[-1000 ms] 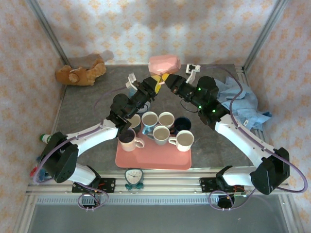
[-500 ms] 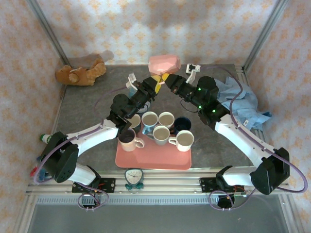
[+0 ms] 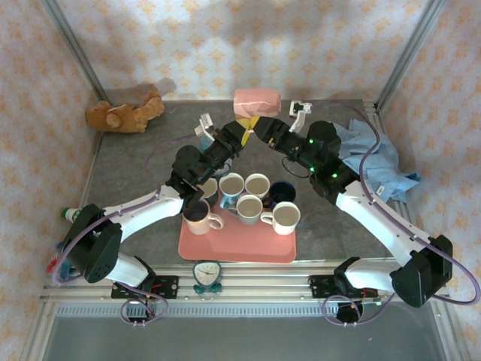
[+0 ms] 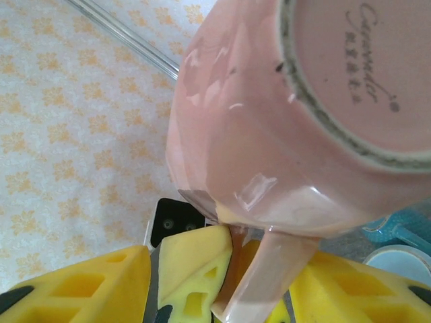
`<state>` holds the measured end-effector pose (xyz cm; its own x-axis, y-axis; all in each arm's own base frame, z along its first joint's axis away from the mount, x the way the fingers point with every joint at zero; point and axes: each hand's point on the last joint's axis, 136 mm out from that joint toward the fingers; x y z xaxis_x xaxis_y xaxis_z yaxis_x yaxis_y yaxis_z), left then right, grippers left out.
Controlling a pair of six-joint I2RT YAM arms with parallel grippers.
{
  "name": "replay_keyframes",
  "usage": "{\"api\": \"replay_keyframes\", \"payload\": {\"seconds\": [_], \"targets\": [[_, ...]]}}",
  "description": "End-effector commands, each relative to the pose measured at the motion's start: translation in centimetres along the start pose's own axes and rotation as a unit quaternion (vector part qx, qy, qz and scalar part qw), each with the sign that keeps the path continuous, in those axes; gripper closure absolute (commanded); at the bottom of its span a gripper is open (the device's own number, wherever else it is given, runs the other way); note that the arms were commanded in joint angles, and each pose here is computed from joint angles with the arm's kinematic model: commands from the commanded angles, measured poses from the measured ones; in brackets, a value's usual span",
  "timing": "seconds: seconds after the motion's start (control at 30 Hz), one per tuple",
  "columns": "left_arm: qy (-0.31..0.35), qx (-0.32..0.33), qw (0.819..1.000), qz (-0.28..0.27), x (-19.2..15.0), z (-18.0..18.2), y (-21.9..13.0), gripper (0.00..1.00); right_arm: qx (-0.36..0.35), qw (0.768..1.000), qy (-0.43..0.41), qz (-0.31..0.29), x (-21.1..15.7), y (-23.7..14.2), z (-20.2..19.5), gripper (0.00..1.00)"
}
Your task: Turn the mug right side up
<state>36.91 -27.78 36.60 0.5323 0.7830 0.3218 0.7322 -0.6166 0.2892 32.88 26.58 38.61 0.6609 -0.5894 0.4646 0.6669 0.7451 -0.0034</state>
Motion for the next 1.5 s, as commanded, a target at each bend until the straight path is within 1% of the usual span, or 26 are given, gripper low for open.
{"api": "replay_keyframes", "payload": {"seconds": [0.0, 0.07, 0.1, 0.17, 0.3, 0.4, 0.57, 0.7, 0.9, 1.0, 1.03, 1.17, 1.27, 1.33, 1.43, 1.47], "targets": [[0.038, -0.069, 0.997, -0.023, 1.6, -5.1, -0.1, 1.0, 0.006, 1.0, -0.016, -0.016, 0.7, -0.9, 1.1, 0.42], [0.044, -0.068, 0.996, -0.023, 1.7, -5.2, -0.1, 1.0, -0.001, 1.0, -0.016, -0.013, 0.6, -0.9, 0.7, 0.42], [0.046, -0.067, 0.996, -0.023, 1.7, -5.2, -0.1, 1.0, 0.008, 1.0, -0.02, -0.019, 0.9, -1.7, 1.6, 0.41], [0.051, -0.069, 0.996, -0.024, 1.7, -5.4, -0.1, 1.0, 0.004, 1.0, -0.023, -0.018, 0.9, -2.0, 1.5, 0.41], [0.071, -0.067, 0.995, -0.02, 1.9, -5.7, -0.1, 1.0, -0.021, 0.999, -0.024, -0.013, 0.8, -2.6, 0.6, 0.39], [0.094, -0.047, 0.994, -0.011, 1.8, -5.2, -0.3, 1.0, -0.039, 0.999, -0.027, -0.004, 0.5, -3.0, -0.2, 0.37], [0.171, -0.018, 0.985, 0.008, 1.9, -5.9, -1.1, 1.0, -0.08, 0.996, -0.049, 0.013, 0.0, -3.8, -1.5, 0.36], [0.244, 0.006, 0.969, 0.038, 1.7, -6.6, -2.0, 1.0, -0.111, 0.991, -0.074, 0.023, 0.2, -5.3, -2.5, 0.37], [0.351, 0.04, 0.931, 0.096, 1.3, -7.3, -3.8, 1.0, -0.179, 0.979, -0.094, 0.009, 2.0, -8.4, -4.9, 0.37], [0.385, 0.048, 0.912, 0.129, 1.0, -7.2, -4.6, 1.0, -0.213, 0.973, -0.088, -0.005, 3.2, -9.9, -6.4, 0.37], [0.403, 0.046, 0.903, 0.141, 0.9, -7.2, -4.9, 1.0, -0.225, 0.971, -0.082, -0.007, 3.6, -10.3, -6.9, 0.37], [0.44, 0.034, 0.877, 0.19, -0.5, -6.8, -5.9, 1.0, -0.263, 0.963, -0.06, 0.0, 4.4, -11.6, -8.6, 0.37], [0.471, 0.027, 0.847, 0.243, -1.9, -5.9, -7.1, 1.0, -0.296, 0.955, -0.036, 0.0, 5.0, -12.6, -9.9, 0.37], [0.497, 0.021, 0.822, 0.277, -2.7, -5.7, -8.1, 1.0, -0.314, 0.949, -0.022, 0.01, 5.0, -13.1, -10.8, 0.39], [0.528, -0.005, 0.789, 0.314, -4.1, -5.1, -9.4, 1.0, -0.328, 0.944, -0.01, 0.023, 4.7, -13.5, -11.7, 0.41], [0.534, -0.015, 0.781, 0.323, -4.6, -5.0, -9.8, 1.0, -0.332, 0.943, -0.005, 0.027, 4.6, -13.6, -12.0, 0.41]]}}
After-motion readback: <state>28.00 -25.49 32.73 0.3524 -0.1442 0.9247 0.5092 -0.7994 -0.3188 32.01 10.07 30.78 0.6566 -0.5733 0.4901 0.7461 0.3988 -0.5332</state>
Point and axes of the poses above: each hand's point on the last joint's axis, 136 mm out from that joint toward the fingers, its own y axis out along the fingers, its own z axis along the line the jaws close on, x = y × z, and after that the axes turned 11 degrees about y, right-handed
